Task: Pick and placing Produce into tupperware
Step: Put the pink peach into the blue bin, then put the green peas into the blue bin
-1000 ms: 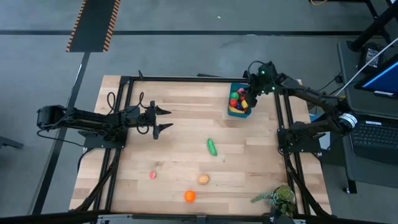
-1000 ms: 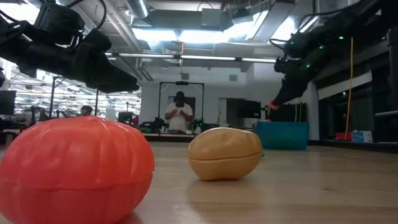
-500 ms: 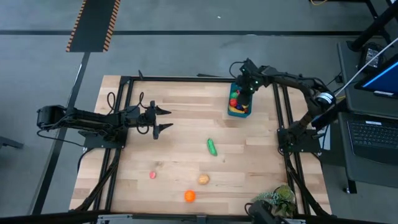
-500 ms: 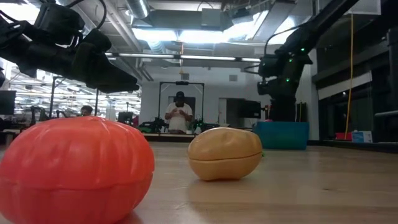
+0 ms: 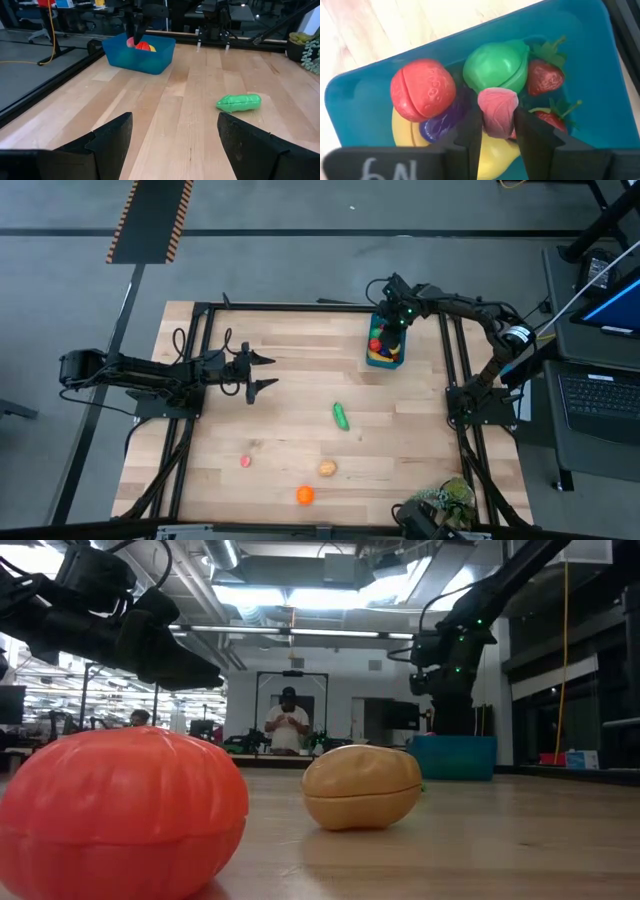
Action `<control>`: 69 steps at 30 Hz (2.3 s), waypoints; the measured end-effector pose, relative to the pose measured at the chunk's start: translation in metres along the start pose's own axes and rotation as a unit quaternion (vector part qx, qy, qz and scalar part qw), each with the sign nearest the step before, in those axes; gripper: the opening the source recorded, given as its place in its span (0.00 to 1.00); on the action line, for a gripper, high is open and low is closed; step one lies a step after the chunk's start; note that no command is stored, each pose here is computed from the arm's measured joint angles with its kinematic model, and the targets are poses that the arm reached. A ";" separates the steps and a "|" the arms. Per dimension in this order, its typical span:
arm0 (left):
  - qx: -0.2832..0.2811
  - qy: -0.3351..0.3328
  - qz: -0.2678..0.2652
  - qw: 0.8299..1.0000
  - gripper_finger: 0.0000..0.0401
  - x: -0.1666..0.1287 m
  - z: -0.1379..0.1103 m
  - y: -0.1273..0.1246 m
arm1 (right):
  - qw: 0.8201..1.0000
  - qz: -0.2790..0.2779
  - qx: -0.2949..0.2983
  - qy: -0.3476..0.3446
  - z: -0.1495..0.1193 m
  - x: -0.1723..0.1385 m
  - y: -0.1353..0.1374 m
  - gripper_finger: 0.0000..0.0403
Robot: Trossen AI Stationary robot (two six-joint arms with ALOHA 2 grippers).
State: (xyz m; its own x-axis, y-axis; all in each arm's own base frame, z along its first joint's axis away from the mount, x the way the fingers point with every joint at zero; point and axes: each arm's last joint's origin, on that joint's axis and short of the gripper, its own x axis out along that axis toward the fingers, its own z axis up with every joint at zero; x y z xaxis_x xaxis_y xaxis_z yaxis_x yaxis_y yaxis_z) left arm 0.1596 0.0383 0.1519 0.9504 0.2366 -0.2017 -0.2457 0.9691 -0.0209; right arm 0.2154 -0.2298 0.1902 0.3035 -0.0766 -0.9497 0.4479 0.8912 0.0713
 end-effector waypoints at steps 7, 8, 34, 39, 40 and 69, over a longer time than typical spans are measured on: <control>0.000 0.000 0.000 1.000 0.71 0.000 0.000 0.000 | 1.000 0.001 0.023 0.001 0.000 0.000 0.000 0.28; 0.000 0.000 0.000 1.000 0.71 0.000 0.000 0.000 | 1.000 0.001 0.025 0.001 0.000 0.000 0.000 0.28; 0.014 -0.039 -0.001 0.999 0.71 0.000 0.008 0.000 | 0.991 -0.018 -0.019 -0.131 -0.003 -0.048 0.015 0.56; 0.018 -0.045 -0.001 0.999 0.71 -0.001 0.009 -0.001 | 0.973 -0.028 -0.025 -0.228 -0.030 -0.063 0.035 0.56; 0.018 -0.046 -0.001 0.999 0.71 -0.002 0.009 -0.001 | 0.970 -0.029 -0.023 -0.240 -0.037 -0.063 0.039 0.56; -0.014 -0.043 -0.008 0.999 0.71 -0.001 0.009 -0.001 | 0.835 0.078 -0.066 -0.541 -0.121 -0.030 0.091 0.56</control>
State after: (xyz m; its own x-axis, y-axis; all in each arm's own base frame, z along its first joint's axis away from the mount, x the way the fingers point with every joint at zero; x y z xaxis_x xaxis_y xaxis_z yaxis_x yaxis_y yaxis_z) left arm 0.1600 0.0378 0.1609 0.9671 0.2267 -0.1154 -0.2338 0.9709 -0.0521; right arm 0.1456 -0.0922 0.1883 0.9633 -0.2511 -0.0950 0.2578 0.9639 0.0667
